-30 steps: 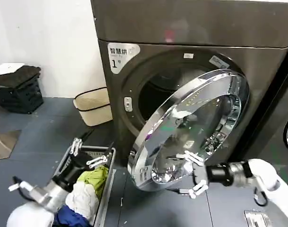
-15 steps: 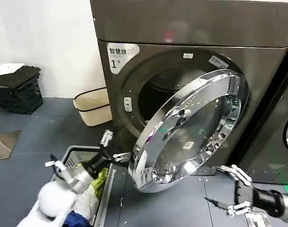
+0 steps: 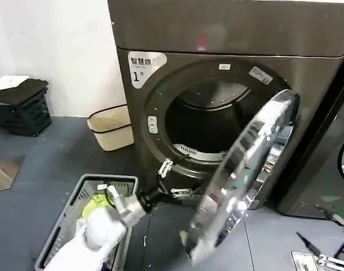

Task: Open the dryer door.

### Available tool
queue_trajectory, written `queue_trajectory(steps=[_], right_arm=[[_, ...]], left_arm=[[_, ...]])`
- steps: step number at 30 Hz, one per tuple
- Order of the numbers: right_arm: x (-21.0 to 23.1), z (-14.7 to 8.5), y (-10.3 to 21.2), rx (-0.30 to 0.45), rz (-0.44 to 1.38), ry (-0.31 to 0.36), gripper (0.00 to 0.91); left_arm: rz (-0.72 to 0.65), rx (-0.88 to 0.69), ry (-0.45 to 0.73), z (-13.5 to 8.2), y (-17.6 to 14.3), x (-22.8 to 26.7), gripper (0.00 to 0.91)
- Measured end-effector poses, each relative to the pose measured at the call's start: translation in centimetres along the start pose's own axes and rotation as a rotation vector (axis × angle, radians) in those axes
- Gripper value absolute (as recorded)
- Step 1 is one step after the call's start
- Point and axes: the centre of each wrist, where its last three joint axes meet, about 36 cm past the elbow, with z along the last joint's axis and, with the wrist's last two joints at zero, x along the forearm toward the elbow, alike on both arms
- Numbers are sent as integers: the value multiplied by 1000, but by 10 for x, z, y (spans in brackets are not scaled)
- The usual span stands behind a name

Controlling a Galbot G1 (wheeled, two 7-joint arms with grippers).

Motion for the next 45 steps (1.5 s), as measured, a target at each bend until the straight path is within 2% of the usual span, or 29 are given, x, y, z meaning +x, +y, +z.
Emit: queue_trajectory(steps=[9, 14, 18, 23, 31, 37, 45], right_arm=[[47, -16, 4, 48, 510, 211, 907], [71, -23, 1, 86, 744, 342, 907], [92, -27, -4, 120, 882, 418, 907], [122, -32, -6, 132, 1049, 475, 907], [156, -50, -6, 93, 1294, 588, 907], [187, -61, -1, 174, 1432, 653, 907], [214, -72, 10, 253, 1579, 680, 907]], left_arm=[[83, 18, -25, 8, -12, -43, 907], [128, 26, -34, 12, -20, -67, 907], [155, 29, -39, 14, -27, -86, 907], [194, 23, -30, 17, -39, -110, 907], [256, 16, -32, 20, -62, -147, 907], [296, -1, -39, 19, -76, -173, 907], [310, -24, -38, 17, -87, -202, 907]])
